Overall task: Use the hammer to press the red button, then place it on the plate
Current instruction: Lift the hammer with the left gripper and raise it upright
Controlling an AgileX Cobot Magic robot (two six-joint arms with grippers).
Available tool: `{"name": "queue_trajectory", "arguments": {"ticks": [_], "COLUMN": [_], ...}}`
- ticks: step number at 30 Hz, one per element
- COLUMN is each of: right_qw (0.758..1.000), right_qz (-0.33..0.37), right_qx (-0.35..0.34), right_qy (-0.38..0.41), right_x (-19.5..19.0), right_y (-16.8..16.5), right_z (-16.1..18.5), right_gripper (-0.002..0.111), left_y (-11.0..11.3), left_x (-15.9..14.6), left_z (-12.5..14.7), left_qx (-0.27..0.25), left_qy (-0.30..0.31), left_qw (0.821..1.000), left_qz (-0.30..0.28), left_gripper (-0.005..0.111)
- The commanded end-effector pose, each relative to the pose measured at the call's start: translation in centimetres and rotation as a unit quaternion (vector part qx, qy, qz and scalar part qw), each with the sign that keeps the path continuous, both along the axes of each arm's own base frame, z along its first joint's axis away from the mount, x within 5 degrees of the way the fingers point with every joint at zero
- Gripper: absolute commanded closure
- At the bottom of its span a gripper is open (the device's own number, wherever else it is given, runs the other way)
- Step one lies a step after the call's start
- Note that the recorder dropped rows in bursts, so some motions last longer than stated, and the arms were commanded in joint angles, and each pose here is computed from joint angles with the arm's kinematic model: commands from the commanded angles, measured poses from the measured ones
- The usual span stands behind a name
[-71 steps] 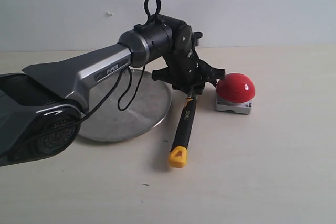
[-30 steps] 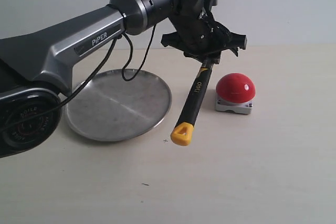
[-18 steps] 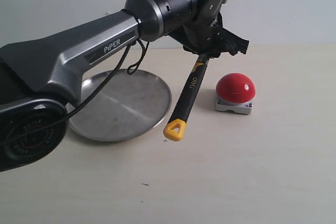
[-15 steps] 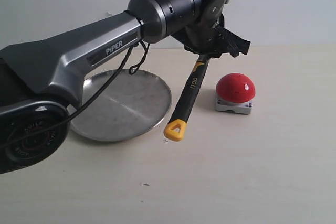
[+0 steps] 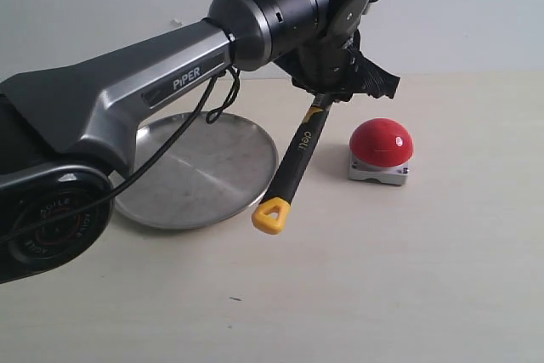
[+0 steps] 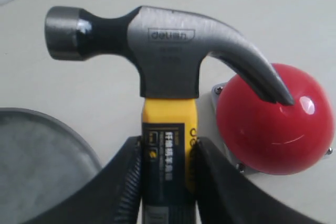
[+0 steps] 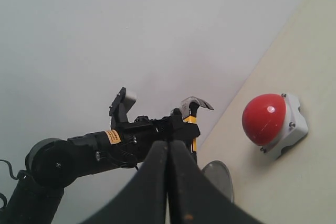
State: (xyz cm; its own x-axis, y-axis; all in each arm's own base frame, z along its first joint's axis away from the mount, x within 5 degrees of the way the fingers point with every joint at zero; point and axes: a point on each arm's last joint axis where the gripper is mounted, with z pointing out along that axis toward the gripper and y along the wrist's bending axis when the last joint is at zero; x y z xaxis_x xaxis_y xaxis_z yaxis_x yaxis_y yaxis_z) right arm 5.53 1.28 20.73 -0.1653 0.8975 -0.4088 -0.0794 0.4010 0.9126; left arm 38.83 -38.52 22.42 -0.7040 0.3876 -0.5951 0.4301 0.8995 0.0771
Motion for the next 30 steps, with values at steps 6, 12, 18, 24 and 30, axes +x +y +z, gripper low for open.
{"name": "queue_trajectory", "arguments": {"ticks": [6, 12, 18, 24, 30], "right_qw": [1.0, 1.0, 1.0, 1.0, 1.0], "right_qz": [-0.001, -0.001, -0.001, -0.001, -0.001], "right_qx": [-0.002, -0.002, -0.002, -0.002, -0.002], "right_qy": [-0.002, -0.002, -0.002, -0.002, -0.002], "right_x": [0.0, 0.0, 0.0, 0.0, 0.0], "right_y": [0.0, 0.0, 0.0, 0.0, 0.0], "right_z": [-0.1, -0.1, -0.1, -0.1, -0.1], "right_gripper": [0.108, 0.108, 0.108, 0.108, 0.108], "left_y": [-0.4, 0.1, 1.5, 5.3, 10.3], "left_x": [-0.5, -1.2, -2.5, -4.5, -7.7], "left_z": [1.5, 3.5, 4.4, 2.9, 2.2], "left_qx": [-0.034, -0.062, -0.108, -0.19, -0.25], "left_qy": [-0.006, -0.025, -0.049, -0.068, -0.088], "left_qw": [0.999, 0.997, 0.992, 0.979, 0.963], "left_qz": [-0.028, -0.038, -0.047, -0.041, -0.037], "left_gripper": [0.107, 0.107, 0.107, 0.107, 0.107]}}
